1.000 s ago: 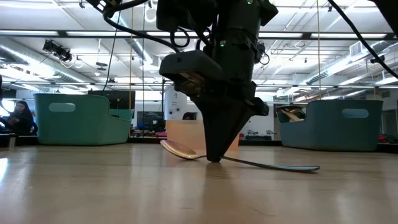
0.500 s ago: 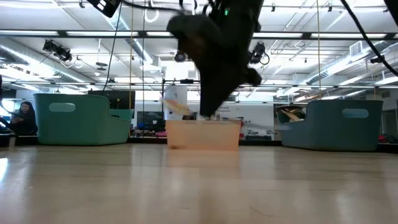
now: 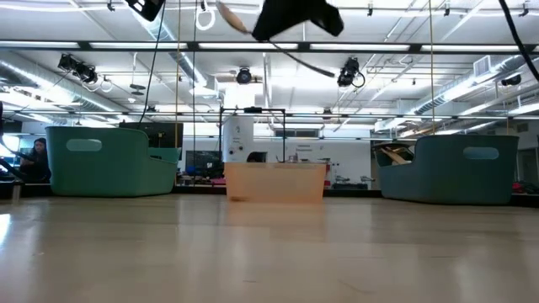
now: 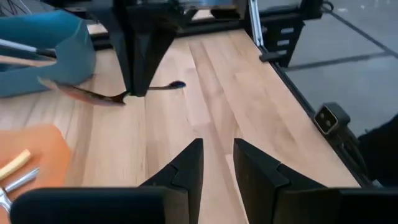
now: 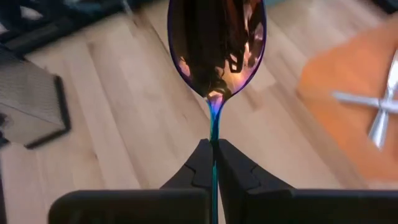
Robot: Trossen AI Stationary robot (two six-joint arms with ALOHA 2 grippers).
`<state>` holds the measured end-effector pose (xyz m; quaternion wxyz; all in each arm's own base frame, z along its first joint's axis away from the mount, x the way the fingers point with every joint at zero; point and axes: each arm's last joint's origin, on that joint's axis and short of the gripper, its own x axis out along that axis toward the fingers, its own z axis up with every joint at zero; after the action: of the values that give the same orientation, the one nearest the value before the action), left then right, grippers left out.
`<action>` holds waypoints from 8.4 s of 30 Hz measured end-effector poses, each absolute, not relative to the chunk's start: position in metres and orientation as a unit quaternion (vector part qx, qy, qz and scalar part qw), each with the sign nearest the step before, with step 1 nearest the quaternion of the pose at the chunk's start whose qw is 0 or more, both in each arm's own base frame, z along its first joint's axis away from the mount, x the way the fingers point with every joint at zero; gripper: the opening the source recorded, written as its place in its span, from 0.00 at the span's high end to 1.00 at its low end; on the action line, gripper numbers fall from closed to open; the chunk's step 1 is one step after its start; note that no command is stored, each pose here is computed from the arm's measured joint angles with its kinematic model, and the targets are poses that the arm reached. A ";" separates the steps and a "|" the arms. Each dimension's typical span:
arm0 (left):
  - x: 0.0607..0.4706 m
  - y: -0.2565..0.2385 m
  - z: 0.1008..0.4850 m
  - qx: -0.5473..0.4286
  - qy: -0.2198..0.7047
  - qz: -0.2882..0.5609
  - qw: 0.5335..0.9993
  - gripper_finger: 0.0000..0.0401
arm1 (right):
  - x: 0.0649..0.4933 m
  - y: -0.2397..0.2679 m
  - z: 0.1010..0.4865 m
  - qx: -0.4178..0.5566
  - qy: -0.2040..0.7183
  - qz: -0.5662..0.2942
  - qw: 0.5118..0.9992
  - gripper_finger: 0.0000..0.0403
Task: Pick & Place Kitchen Items
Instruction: Put the blue spoon into the green bin
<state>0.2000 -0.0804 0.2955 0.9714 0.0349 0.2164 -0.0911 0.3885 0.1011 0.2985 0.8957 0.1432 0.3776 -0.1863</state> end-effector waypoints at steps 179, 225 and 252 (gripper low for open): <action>0.150 -0.033 0.348 0.004 0.042 0.203 0.978 0.98 | 0.395 0.102 0.378 -0.030 0.128 -0.053 0.990 0.95; 0.069 0.033 0.256 -0.099 0.165 0.523 0.830 0.98 | 0.384 0.126 0.367 -0.026 0.183 -0.028 0.982 0.95; 0.084 0.057 0.211 -0.147 0.223 0.611 0.746 0.97 | 0.384 0.126 0.365 -0.030 0.191 -0.028 0.981 0.95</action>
<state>0.0844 0.0574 0.2109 0.7457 -0.1473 0.2225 0.6105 0.3838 0.1259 0.3649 0.9807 -0.0299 0.1910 -0.0282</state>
